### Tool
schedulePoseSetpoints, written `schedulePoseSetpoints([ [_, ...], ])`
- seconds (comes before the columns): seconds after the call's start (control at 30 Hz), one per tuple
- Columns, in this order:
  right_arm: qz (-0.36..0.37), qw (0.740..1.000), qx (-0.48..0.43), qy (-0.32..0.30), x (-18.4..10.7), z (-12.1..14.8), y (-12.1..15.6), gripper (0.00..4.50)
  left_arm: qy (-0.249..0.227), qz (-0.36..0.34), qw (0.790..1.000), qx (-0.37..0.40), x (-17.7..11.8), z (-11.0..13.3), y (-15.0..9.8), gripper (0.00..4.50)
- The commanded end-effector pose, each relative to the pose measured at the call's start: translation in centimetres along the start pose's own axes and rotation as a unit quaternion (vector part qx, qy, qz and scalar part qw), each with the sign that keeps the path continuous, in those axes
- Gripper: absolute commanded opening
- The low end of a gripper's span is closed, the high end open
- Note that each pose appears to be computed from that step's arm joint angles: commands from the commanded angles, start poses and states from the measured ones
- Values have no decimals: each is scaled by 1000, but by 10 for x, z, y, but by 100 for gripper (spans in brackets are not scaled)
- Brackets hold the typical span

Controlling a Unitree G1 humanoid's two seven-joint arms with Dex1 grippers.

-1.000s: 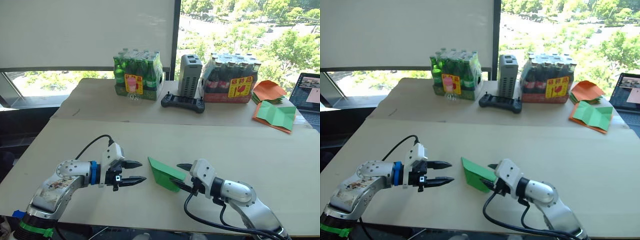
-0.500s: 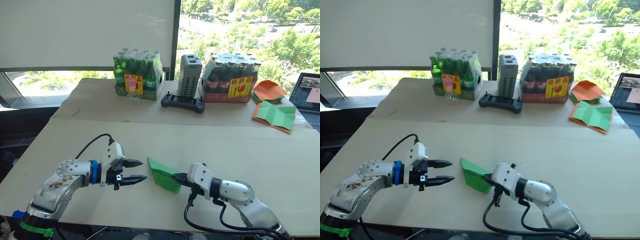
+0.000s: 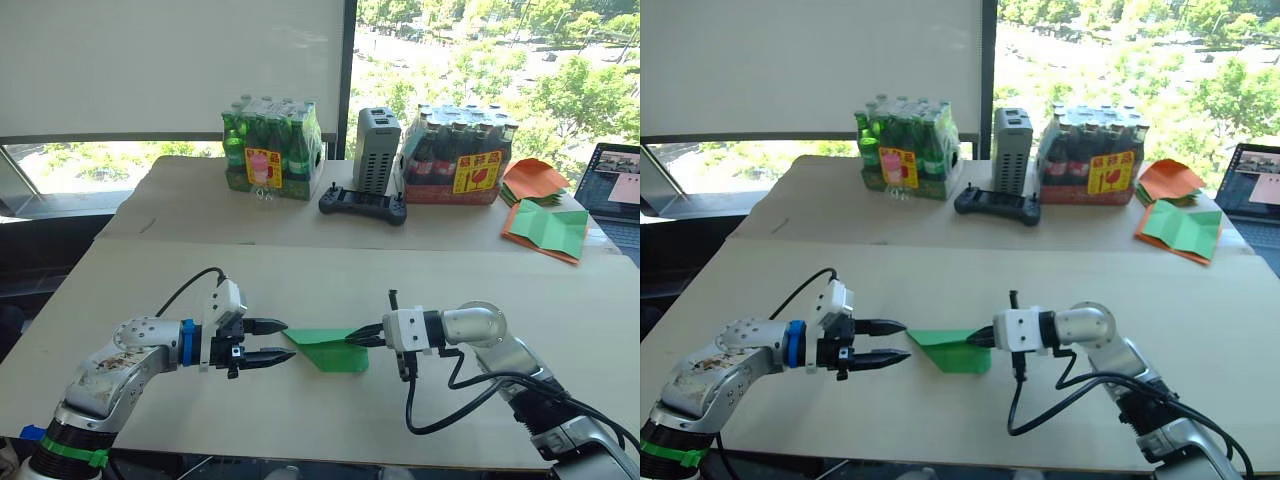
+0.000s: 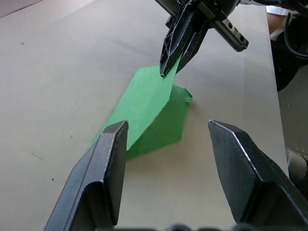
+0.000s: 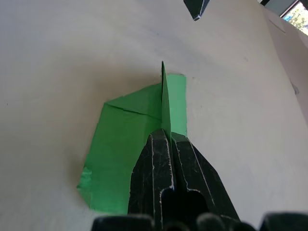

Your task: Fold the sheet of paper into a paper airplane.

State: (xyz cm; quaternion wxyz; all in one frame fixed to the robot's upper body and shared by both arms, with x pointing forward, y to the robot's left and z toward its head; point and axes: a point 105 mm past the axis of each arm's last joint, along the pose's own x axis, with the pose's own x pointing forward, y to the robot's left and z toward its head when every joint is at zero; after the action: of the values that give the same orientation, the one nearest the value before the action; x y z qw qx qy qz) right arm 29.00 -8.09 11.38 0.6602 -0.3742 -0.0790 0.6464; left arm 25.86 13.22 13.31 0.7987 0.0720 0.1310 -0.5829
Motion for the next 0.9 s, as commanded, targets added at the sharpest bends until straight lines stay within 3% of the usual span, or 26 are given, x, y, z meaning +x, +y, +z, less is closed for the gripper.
schedulePoseSetpoints([
  [0.03, -1, 1000, -12, -10, -1, 5, -4, 2, -11, -2, 1000, 9, -3, 8, -5, 282],
  [0.1, 2, 1000, -8, -9, -1, 4, -3, 2, -10, -2, 1000, 8, -3, 7, -5, 282],
  [0.4, -9, 999, 38, -19, -5, 14, -1, 303, -14, 11, 1000, 6, -6, 8, -1, 282],
  [0.47, -11, 999, 46, -23, -6, 20, 1, 369, -22, 9, 1000, -1, -6, 10, -1, 227],
  [0.7, -72, 994, 81, -28, -16, 31, -8, 373, -24, 18, 1000, 4, -6, 12, 13, 2],
  [0.9, -78, 992, 101, -24, -22, 34, -1, 373, 0, 26, 999, 32, 11, 6, 35, 2],
])
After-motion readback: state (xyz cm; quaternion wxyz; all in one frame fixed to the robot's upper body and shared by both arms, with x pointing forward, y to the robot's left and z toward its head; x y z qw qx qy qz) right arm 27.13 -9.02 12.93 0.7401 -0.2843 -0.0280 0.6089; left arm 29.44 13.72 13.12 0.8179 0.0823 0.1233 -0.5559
